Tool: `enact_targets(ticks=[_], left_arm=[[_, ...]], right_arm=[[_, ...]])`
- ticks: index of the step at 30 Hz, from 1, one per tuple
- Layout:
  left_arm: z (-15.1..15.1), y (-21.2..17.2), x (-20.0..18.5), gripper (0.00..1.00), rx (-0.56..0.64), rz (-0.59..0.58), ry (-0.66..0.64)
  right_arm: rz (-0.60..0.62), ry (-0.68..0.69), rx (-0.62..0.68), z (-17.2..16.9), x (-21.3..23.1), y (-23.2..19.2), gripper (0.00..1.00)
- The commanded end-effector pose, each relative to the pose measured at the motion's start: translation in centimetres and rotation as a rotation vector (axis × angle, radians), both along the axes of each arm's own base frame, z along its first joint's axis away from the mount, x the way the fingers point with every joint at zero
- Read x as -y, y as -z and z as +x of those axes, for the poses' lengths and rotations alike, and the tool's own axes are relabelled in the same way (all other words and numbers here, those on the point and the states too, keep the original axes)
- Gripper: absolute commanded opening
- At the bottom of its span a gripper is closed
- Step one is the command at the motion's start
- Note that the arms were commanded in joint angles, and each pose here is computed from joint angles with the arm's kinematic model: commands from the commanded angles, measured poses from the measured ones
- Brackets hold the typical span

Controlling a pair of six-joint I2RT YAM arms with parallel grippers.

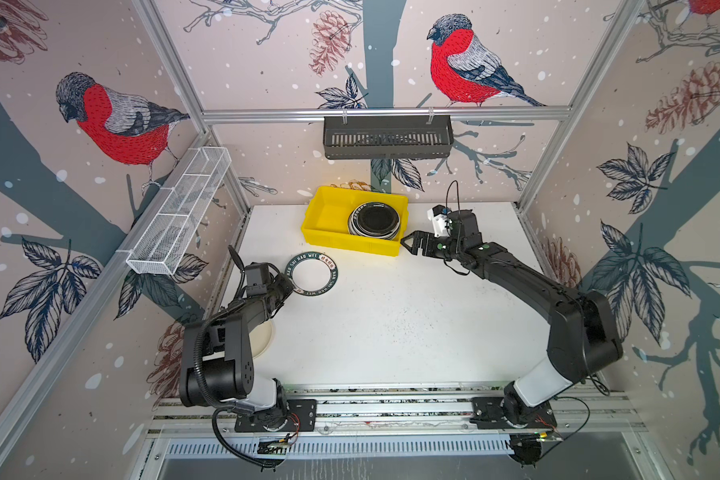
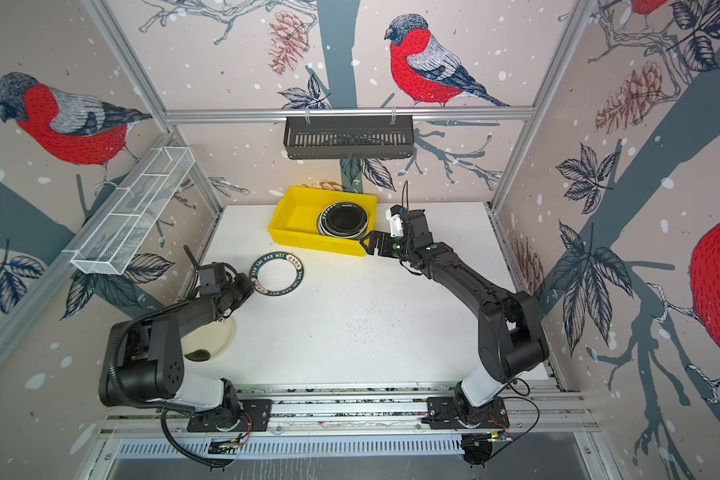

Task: Place the plates into the plastic bin on the countertop
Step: 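Lower left gripper onto the green-rimmed plate's rim and grasp it, then lift the green-rimmed plate upright with left gripper toward the right gripper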

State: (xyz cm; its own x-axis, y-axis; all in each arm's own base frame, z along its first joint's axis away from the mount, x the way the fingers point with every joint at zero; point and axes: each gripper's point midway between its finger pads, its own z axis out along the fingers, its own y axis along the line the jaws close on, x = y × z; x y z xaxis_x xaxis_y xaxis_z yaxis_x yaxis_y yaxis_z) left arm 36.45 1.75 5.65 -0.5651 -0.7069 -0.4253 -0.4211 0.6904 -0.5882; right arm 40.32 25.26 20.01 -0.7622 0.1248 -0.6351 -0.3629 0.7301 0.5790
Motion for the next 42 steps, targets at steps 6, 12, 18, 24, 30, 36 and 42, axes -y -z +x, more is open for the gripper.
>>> enact_targets(ticks=[6,12,18,24,30,36,42], left_arm=[[-0.7,-2.3,0.6,0.00,0.029,0.000,0.029],[-0.4,-5.3,1.9,0.00,0.100,-0.022,0.059],[-0.5,-9.5,3.0,0.00,0.214,0.017,0.061],[-0.4,-12.9,5.0,0.00,0.297,-0.027,0.106],[-0.3,-15.6,7.1,0.00,0.397,-0.137,0.171],[-0.1,-17.3,9.3,0.00,0.457,-0.162,0.224],[0.3,-18.9,13.2,0.00,0.520,-0.234,0.320]], right_arm=[[0.046,-0.015,0.042,0.3,-0.5,-1.0,1.00],[0.053,-0.017,0.039,-0.1,-0.6,-0.9,1.00],[0.067,-0.029,0.043,-0.6,-1.1,-1.3,1.00],[0.081,-0.081,0.044,-1.5,-2.7,-1.3,1.00],[0.132,-0.148,0.044,-2.1,-4.6,-1.6,0.98],[0.161,-0.189,0.048,-2.5,-5.9,-1.6,0.81],[0.187,-0.160,0.047,-2.2,-6.0,-1.7,0.61]])
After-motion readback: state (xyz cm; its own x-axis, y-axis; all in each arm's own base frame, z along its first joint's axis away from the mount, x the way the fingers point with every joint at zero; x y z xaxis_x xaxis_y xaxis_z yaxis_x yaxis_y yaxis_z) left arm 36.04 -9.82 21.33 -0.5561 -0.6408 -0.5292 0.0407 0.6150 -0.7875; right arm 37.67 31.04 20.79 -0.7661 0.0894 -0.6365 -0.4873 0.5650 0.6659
